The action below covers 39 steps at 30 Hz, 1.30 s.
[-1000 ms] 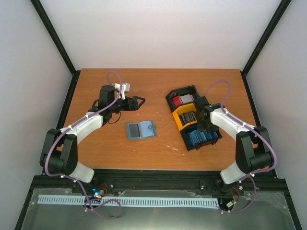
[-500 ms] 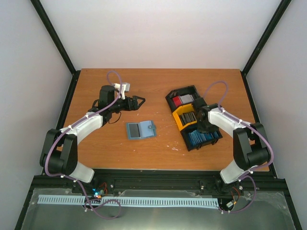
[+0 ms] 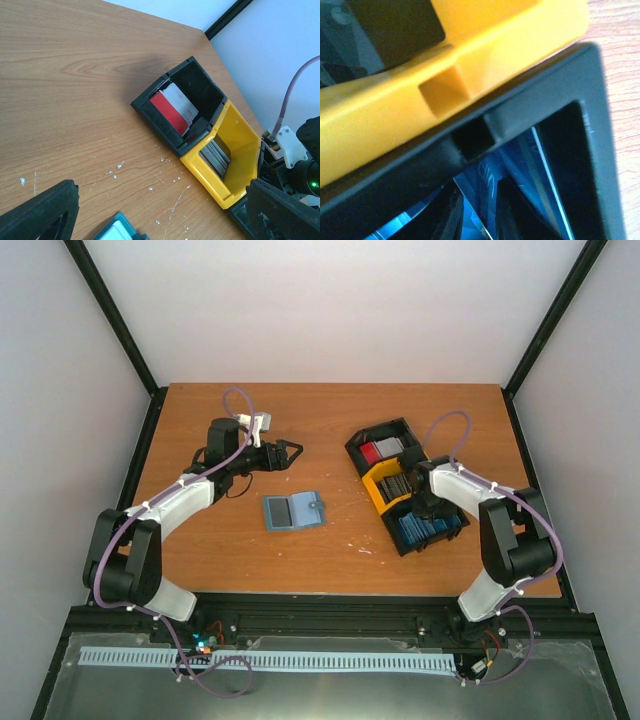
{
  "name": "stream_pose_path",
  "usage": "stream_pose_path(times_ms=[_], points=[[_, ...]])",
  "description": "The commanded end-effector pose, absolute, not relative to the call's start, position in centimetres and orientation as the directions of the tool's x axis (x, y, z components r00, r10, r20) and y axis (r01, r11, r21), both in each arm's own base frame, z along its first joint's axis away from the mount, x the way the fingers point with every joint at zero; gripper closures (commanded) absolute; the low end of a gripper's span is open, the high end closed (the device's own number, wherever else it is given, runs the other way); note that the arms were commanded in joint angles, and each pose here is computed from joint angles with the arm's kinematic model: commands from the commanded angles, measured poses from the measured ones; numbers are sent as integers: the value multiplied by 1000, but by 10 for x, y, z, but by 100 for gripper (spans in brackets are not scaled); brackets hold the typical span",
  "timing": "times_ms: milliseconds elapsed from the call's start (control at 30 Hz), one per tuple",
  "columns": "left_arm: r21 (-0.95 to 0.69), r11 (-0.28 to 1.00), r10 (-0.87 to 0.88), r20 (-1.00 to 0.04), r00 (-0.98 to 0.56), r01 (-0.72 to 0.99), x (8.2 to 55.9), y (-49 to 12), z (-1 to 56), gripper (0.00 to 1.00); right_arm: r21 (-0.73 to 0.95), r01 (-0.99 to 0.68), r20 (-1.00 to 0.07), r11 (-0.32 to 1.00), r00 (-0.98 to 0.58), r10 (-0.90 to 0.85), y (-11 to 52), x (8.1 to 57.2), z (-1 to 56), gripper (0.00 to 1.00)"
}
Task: Put the credit cards into the card holder
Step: Pick up the credit card from the storage box.
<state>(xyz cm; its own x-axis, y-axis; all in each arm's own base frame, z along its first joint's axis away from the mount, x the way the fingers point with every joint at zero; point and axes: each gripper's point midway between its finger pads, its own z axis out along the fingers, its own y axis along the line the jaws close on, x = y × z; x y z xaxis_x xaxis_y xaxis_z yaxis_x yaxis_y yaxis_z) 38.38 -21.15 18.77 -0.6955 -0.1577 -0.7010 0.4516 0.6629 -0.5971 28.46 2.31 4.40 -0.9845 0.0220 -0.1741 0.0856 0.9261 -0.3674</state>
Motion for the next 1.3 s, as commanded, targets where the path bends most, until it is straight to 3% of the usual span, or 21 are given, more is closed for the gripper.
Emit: stream_pose_path(times_ms=[0,467,800,1267], points=[[-592,644,-167,-727,-666,484,391,-218,206,8,-437,125,-237,891,-971,20,12,300,61,80],[-592,639,-161,-727,-667,491,392,-219,205,8,-425,100,-188,899,-982,21,16,296,46,77],[-592,642,-161,-726,-669,488,389,-218,204,8,-421,91,-183,902,-983,14,17,296,44,97],[-609,652,-199,-712,-673,452,385,-213,212,4,-318,89,-277,944,-961,-3,26,288,128,97]])
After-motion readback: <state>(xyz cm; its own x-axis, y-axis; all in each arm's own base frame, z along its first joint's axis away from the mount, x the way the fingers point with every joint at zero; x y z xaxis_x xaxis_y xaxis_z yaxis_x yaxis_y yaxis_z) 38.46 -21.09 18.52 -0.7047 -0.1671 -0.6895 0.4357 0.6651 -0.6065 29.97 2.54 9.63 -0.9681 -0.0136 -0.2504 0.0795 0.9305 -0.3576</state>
